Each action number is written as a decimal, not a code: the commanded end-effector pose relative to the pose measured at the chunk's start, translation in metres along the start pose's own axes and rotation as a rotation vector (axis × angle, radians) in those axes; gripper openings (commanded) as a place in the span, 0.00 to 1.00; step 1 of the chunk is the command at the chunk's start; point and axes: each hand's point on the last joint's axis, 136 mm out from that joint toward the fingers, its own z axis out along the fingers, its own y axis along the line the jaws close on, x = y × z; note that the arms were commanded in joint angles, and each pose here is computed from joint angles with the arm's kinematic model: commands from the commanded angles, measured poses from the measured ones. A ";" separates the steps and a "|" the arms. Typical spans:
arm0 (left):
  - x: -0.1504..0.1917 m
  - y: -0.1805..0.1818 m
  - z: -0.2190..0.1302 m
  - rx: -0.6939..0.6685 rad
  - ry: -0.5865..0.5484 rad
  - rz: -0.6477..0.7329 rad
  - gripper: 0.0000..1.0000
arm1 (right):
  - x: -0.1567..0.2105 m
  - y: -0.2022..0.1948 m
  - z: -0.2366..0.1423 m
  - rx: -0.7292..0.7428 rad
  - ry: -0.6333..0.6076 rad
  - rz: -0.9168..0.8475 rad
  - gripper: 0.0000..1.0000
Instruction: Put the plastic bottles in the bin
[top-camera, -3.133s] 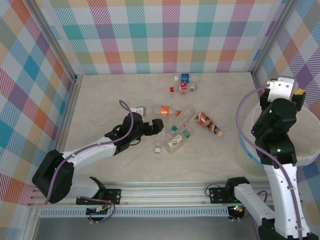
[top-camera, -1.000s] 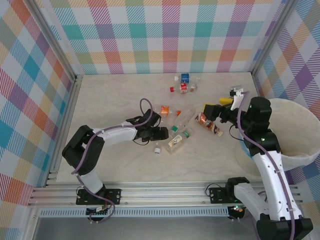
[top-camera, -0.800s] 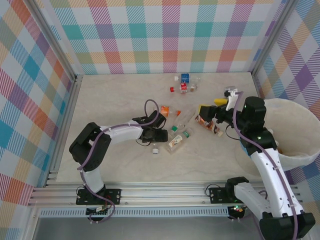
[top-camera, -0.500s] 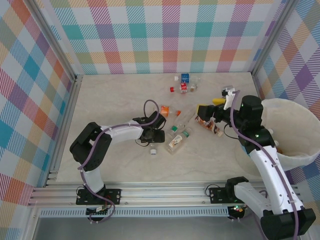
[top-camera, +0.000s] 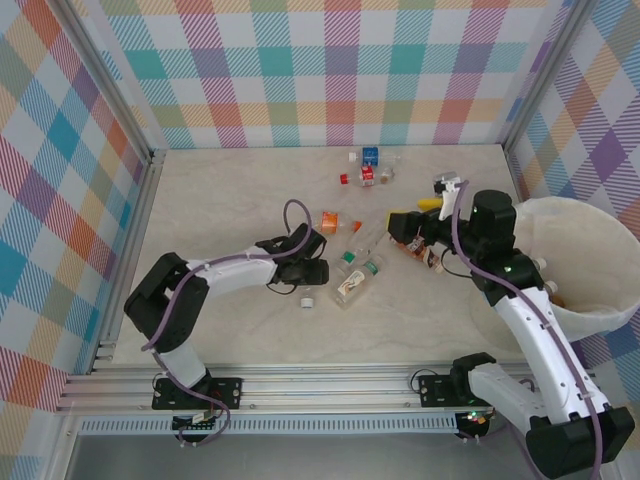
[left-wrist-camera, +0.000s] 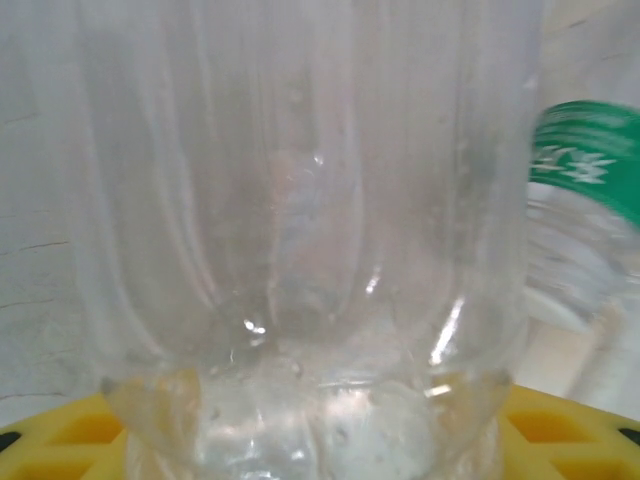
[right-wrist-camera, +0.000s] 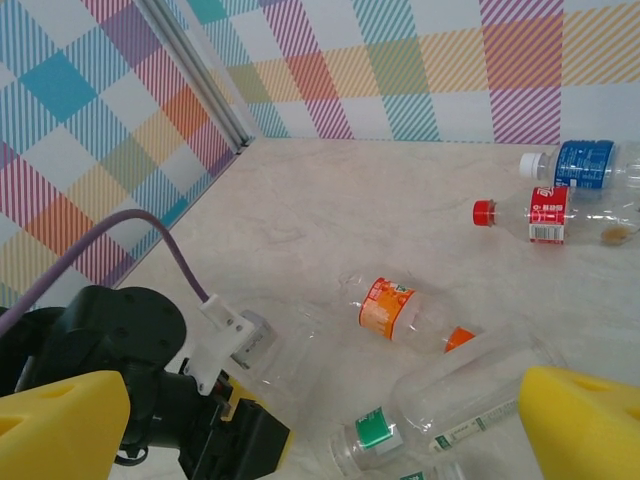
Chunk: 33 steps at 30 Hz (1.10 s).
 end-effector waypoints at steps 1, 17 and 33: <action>-0.021 -0.035 -0.025 0.189 -0.124 0.054 0.37 | -0.006 0.001 0.009 -0.001 -0.032 0.036 1.00; -0.039 -0.107 -0.109 0.631 -0.326 0.267 0.29 | 0.027 0.033 0.098 -0.087 0.123 0.257 1.00; -0.041 -0.142 -0.135 0.851 -0.356 0.323 0.25 | 0.048 0.049 0.124 -0.190 0.215 0.245 0.97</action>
